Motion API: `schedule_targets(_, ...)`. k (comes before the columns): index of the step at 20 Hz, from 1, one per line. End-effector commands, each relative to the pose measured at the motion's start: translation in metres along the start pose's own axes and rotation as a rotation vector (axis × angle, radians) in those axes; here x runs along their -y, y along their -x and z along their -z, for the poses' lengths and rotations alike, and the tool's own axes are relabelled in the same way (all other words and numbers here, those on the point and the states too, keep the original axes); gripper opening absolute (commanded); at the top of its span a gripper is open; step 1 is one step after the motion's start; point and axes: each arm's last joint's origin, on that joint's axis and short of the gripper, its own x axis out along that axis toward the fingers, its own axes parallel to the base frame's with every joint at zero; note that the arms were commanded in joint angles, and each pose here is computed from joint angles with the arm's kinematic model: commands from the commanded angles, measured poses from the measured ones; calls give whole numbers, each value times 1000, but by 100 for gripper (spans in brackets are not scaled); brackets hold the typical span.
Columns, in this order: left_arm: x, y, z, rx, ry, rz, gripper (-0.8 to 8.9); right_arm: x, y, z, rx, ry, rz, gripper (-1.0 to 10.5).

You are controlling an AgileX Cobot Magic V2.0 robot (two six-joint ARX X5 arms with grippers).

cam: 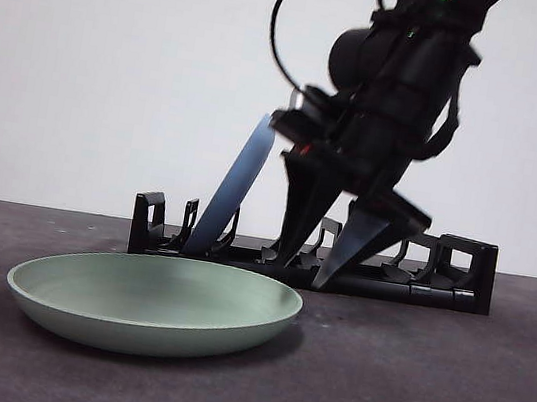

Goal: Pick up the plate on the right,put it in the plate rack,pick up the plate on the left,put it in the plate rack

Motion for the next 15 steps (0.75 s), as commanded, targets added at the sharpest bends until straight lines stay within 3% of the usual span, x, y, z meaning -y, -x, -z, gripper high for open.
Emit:
schedule_targets(1, 2, -1, 0, -8, -26, 4, 355, 1, -14, 0, -22, -23, 4, 222)
schedule_targets(15, 8, -2, -3, -4, -76, 23, 355, 4, -38, -3, -37, -52, 14, 215)
